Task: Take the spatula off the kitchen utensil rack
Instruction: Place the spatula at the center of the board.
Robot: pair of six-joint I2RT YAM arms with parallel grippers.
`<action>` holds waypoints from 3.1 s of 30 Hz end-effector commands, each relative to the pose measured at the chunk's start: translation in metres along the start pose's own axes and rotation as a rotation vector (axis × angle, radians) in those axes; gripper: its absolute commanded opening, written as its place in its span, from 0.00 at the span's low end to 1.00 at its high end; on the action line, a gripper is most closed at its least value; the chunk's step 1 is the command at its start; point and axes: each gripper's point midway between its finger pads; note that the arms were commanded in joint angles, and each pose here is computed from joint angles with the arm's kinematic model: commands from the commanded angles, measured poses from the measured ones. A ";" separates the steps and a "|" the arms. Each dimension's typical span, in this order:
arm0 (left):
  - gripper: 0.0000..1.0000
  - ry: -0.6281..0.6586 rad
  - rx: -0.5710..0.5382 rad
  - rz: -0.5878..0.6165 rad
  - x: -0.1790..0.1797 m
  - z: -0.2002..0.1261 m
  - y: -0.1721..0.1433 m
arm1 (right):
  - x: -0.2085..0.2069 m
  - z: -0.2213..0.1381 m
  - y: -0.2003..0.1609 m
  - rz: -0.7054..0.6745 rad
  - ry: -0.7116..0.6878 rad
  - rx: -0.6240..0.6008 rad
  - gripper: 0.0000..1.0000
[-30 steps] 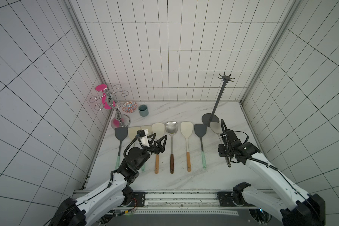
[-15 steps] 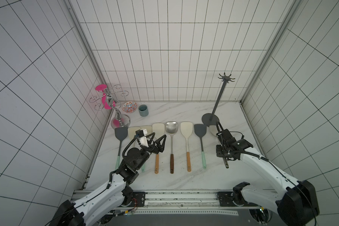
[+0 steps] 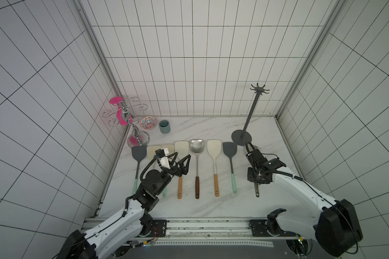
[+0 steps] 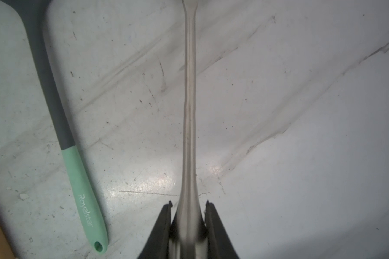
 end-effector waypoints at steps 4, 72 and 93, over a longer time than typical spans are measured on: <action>0.98 0.003 -0.002 0.005 0.003 -0.001 -0.001 | -0.002 0.017 -0.023 -0.009 -0.021 0.086 0.00; 0.98 0.022 -0.015 0.022 0.008 -0.002 0.000 | -0.026 0.076 0.102 -0.107 0.077 0.122 0.03; 0.98 0.025 -0.007 0.021 0.009 0.000 -0.002 | -0.013 0.075 0.102 -0.186 0.090 0.119 0.00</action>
Point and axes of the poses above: each gripper's point midway between its finger pads, its own z axis out along the fingers, its own x axis along the line the jaws close on, y = z × x, and after that the axes turned 15 degrees about -z, right-handed
